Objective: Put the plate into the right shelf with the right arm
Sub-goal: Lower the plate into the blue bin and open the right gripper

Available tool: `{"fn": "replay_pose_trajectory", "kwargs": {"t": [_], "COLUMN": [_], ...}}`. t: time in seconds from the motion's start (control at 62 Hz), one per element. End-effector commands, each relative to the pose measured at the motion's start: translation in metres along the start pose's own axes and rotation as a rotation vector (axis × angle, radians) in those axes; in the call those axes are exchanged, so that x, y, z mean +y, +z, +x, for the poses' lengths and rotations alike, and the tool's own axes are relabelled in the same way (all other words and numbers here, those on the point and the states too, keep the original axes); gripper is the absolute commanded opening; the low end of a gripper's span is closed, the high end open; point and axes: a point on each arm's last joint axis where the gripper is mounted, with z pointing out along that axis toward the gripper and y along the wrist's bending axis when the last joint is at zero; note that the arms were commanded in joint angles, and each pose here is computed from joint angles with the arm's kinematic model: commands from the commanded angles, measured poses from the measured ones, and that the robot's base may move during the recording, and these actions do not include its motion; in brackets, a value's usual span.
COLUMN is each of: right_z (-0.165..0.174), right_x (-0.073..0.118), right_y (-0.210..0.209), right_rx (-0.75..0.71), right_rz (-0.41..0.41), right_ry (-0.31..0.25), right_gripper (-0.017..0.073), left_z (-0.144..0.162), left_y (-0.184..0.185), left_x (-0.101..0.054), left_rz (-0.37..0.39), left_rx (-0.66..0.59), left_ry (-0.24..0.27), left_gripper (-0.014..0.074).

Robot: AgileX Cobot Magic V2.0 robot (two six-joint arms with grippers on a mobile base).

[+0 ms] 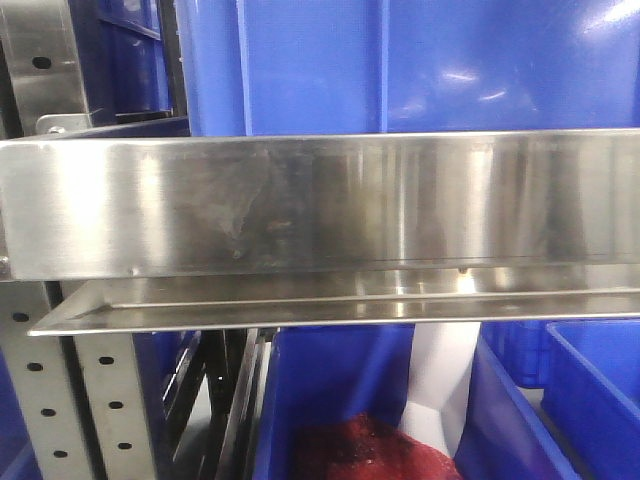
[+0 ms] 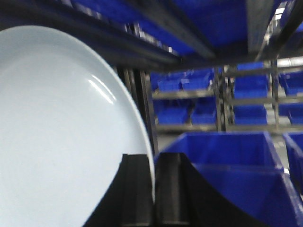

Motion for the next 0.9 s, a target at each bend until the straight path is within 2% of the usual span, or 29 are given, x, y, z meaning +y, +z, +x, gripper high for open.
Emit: {"fn": "replay_pose_trajectory", "kwargs": {"t": [0.0,0.129,0.21,0.419,0.467,0.886], "right_z": [-0.005,0.019,0.032,0.050,0.051,0.044], "right_x": [-0.001,-0.006,-0.008,-0.011,-0.011,-0.008], "right_y": [0.031,0.067,0.084,0.101,0.102,0.092], "right_rx": [-0.044,0.029,0.074,0.124,0.126,0.158], "right_rz": [0.020,0.036,0.041,0.050,0.050,0.028], "right_ry": [-0.032,-0.039,-0.040,-0.037,-0.037,-0.034], "right_gripper": [0.0056,0.0063,0.0136,0.0655,0.0632,0.0634], "left_z": [-0.005,-0.005,-0.005,-0.005,-0.005,-0.005], "left_y": [0.000,0.000,0.000,0.000,0.000,0.000], "left_x": [-0.001,-0.001,-0.001,-0.001,-0.001,-0.001], "left_rz": [0.015,0.015,0.015,0.015,0.015,0.015], "left_rx": [-0.080,-0.080,-0.080,-0.080,-0.080,-0.080], "left_ry": [-0.008,-0.008,-0.008,-0.008,-0.008,-0.008], "left_gripper": [-0.0047,-0.0047,-0.0047,-0.0047,-0.0047,-0.0047]}}
